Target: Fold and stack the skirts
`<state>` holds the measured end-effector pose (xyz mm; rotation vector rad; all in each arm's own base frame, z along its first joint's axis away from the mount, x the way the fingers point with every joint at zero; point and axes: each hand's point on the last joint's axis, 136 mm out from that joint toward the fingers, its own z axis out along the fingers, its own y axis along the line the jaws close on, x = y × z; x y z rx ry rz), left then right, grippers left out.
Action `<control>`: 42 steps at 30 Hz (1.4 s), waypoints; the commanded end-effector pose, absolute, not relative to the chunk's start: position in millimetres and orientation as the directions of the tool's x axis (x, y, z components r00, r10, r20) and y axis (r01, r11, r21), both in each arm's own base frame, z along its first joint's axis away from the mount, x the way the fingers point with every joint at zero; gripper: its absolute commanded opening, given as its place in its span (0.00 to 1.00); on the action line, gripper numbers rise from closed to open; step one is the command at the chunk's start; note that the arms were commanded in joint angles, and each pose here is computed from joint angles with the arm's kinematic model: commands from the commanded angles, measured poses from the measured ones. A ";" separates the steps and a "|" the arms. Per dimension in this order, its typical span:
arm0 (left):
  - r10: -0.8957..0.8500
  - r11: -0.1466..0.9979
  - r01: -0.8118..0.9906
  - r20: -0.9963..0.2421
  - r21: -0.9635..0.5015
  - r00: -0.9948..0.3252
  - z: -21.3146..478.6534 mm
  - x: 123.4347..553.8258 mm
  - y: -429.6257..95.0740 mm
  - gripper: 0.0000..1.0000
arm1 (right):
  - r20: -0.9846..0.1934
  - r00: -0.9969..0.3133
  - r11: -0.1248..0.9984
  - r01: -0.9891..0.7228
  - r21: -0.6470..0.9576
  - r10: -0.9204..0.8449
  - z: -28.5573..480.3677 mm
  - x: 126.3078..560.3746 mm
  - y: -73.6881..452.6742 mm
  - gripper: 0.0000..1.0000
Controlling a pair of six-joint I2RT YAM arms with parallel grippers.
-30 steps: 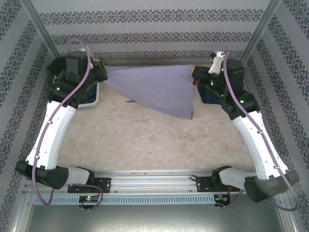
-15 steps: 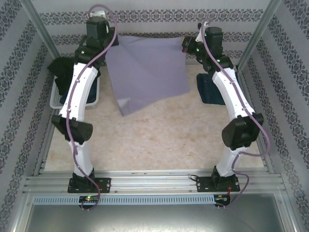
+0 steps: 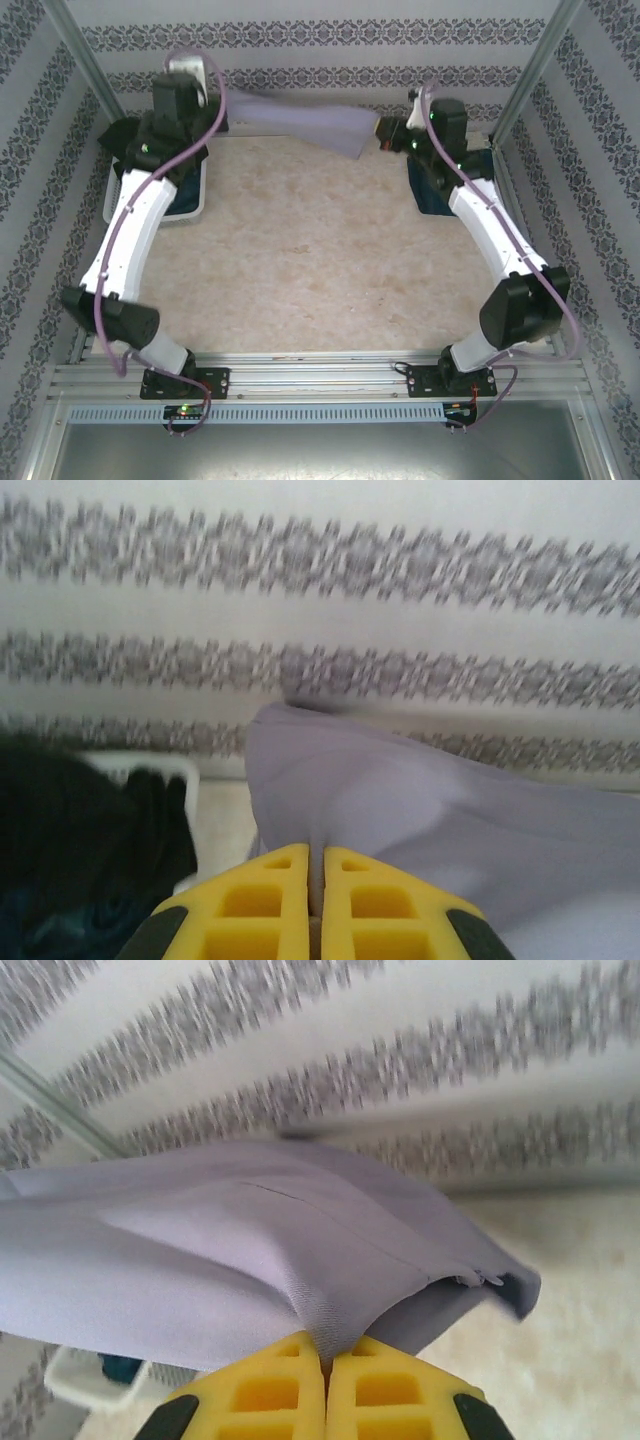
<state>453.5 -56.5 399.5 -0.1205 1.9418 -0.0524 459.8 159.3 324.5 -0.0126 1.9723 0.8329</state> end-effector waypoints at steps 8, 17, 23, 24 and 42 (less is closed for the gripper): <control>-0.491 0.871 -0.375 -0.586 -0.317 -0.644 137.5 275.0 -30.9 0.00 | -0.348 -0.884 0.757 0.010 0.654 0.312 107.0 300.5 142.8 0.00; -0.575 0.817 -0.460 -0.426 -0.349 -0.699 106.6 225.2 -36.6 0.00 | -0.240 -0.909 0.772 0.124 0.624 0.340 70.3 242.1 133.7 0.00; -0.550 0.835 -0.470 -0.452 -0.285 -0.702 135.9 256.2 -33.4 0.00 | -0.325 -0.887 0.757 0.039 0.653 0.327 102.2 277.7 145.5 0.00; -0.557 0.830 -0.474 -0.452 -0.292 -0.697 136.4 258.8 -34.1 0.00 | -0.329 -0.890 0.760 0.030 0.649 0.316 103.7 281.8 147.3 0.00; -0.701 0.692 -0.594 -0.186 -0.410 -0.688 44.7 222.2 -62.0 0.00 | -0.128 -0.947 0.783 0.163 0.600 0.295 36.1 245.7 151.5 0.00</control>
